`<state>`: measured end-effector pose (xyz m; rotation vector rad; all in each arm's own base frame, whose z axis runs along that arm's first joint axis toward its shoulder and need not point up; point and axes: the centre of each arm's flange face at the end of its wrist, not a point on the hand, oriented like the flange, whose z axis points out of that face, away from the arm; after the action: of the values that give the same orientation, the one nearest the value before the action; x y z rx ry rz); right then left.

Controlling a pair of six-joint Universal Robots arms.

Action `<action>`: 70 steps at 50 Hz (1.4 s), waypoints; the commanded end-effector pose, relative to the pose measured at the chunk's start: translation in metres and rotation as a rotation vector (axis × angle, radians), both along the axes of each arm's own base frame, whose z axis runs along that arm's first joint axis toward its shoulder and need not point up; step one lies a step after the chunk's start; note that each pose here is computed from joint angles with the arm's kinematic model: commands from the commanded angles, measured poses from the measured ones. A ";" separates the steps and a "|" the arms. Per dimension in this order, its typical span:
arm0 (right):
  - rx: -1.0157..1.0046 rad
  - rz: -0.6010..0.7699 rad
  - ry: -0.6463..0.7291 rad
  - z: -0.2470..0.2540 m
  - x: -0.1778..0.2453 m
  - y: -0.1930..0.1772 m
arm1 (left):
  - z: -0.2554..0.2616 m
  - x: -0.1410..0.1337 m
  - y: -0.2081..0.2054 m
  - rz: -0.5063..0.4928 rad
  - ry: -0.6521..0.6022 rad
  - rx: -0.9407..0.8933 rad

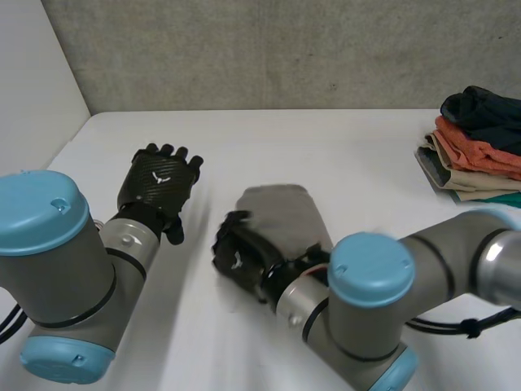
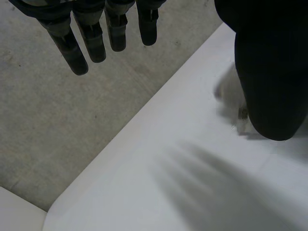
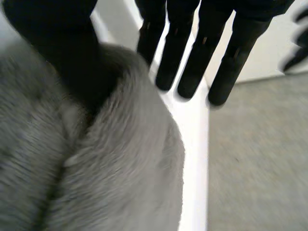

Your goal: Fold the laundry.

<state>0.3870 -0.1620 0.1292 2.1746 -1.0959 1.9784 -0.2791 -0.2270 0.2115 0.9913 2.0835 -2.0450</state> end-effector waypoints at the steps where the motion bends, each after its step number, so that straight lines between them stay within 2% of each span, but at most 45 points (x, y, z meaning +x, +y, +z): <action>1: 0.106 -0.083 -0.089 0.013 -0.006 -0.007 | 0.012 -0.003 -0.009 0.002 0.027 -0.042; 2: 0.165 -0.125 -0.181 0.035 -0.012 -0.015 | 0.020 -0.006 -0.012 0.001 0.046 -0.065; 5: 0.302 -0.189 -0.341 0.064 -0.026 -0.026 | 0.032 -0.011 -0.015 -0.004 0.084 -0.095; 6: 0.404 -0.226 -0.448 0.079 -0.035 -0.032 | 0.039 -0.015 -0.017 -0.011 0.117 -0.109; 10: 0.651 -0.296 -0.666 0.101 -0.052 -0.045 | 0.055 -0.033 -0.014 -0.058 0.226 -0.119; 14: 0.787 -0.437 -0.751 0.108 -0.082 -0.071 | 0.048 -0.062 -0.004 -0.135 0.297 -0.067; 19: 0.815 -0.553 -0.735 0.109 -0.104 -0.091 | 0.036 -0.096 0.016 -0.221 0.340 -0.006; 24: 0.904 -0.614 -0.664 0.091 -0.100 -0.108 | 0.010 -0.112 0.022 -0.231 0.330 0.072; 27: 0.956 -0.624 -0.624 0.082 -0.097 -0.113 | -0.008 -0.118 0.024 -0.199 0.298 0.107; 34: 1.065 -0.601 -0.486 0.044 -0.084 -0.120 | -0.041 -0.106 0.021 -0.024 0.186 0.166; 42: 0.991 -0.614 -0.329 0.002 -0.081 -0.126 | -0.063 -0.091 0.029 0.006 0.068 0.262; 49: 0.848 -0.672 -0.270 0.001 -0.086 -0.133 | -0.077 -0.084 0.029 0.021 0.008 0.316; 58: 0.727 -0.628 -0.358 0.036 -0.088 -0.130 | -0.061 -0.085 0.021 -0.022 0.048 0.315; 66: 0.657 -0.601 -0.414 0.052 -0.096 -0.108 | 0.012 -0.080 0.002 -0.094 0.201 0.197; 70: 0.666 -0.614 -0.410 0.046 -0.103 -0.090 | 0.040 -0.078 0.000 -0.172 0.252 0.156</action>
<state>0.2933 -0.2760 0.1780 1.3037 -2.4003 1.9415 -0.3620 -0.2215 0.2113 0.9766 2.4390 -2.0484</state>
